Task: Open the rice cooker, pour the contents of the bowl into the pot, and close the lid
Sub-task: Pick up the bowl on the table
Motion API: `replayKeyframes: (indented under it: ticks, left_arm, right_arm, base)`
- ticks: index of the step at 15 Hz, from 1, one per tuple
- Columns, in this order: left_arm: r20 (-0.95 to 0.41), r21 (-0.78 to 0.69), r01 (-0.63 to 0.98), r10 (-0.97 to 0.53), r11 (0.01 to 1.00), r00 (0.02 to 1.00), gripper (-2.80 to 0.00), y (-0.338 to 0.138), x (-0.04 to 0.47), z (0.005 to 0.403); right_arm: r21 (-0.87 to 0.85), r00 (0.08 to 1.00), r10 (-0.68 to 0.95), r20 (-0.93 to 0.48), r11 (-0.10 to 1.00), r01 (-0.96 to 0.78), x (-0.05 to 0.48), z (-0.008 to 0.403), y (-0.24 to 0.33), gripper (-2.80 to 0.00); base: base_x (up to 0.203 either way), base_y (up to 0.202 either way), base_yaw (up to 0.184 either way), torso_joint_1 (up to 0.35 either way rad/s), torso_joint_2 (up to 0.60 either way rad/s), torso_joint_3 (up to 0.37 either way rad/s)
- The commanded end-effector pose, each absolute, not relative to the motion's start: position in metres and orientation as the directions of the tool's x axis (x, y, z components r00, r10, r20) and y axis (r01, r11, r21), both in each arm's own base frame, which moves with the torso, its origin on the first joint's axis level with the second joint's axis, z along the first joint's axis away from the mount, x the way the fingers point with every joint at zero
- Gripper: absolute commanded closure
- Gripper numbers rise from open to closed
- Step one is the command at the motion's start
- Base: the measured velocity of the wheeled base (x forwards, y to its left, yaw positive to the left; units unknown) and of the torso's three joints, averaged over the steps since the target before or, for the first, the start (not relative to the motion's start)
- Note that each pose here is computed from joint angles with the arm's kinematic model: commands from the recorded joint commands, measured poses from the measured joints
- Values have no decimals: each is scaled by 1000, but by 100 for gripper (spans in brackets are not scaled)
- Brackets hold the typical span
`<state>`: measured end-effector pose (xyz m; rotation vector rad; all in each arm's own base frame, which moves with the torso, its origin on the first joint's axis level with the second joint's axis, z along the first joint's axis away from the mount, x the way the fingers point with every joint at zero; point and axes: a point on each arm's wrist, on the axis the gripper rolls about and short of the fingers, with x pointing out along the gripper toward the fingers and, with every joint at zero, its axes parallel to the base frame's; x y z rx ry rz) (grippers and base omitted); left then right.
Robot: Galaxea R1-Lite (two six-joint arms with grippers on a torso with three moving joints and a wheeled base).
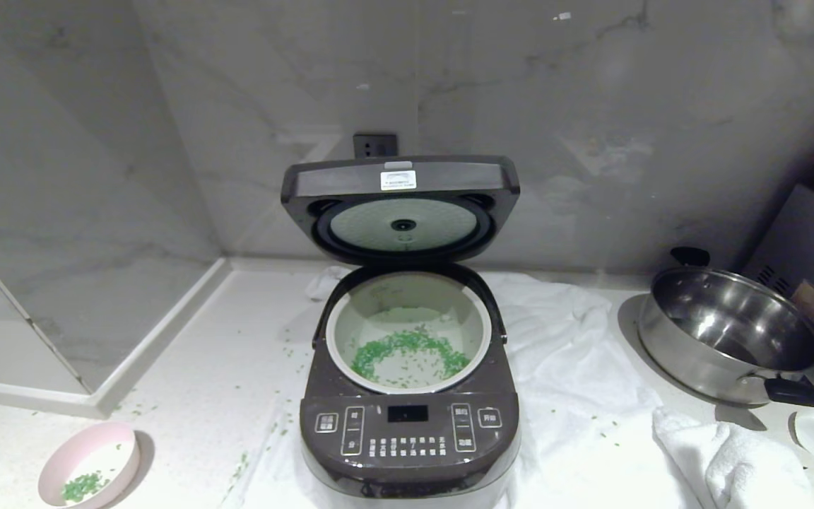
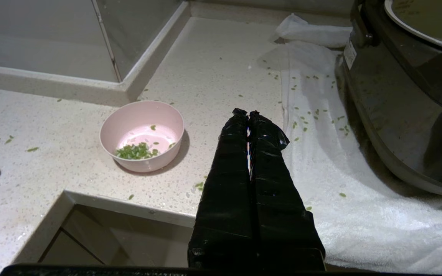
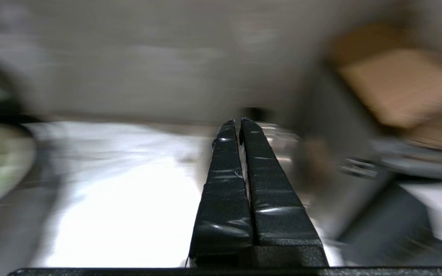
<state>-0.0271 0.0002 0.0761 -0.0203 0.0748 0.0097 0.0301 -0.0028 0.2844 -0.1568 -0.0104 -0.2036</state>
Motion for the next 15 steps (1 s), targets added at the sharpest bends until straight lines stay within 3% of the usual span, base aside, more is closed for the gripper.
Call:
replayKeyframes:
  ticks: [1,6,15]
  left_arm:
    - [-74,-21,-11,9,1000,997,0,0,-27,76]
    - [-74,-21,-11,9,1000,997,0,0,-27,76]
    - [-74,-21,-11,9,1000,997,0,0,-27,76]
  right_arm:
    - [-170,937,-332,109,922,347,-4,274,-9,0]
    - [-158,890,-396,225,887,434,-43,262,-7,0]
    - [-188,944,-172,282,955,230,-67,196,-3,0]
  base:
    - [0,0,0,0,0,0]
    - [0,0,0,0,0,0]
    - [0,0,0,0,0,0]
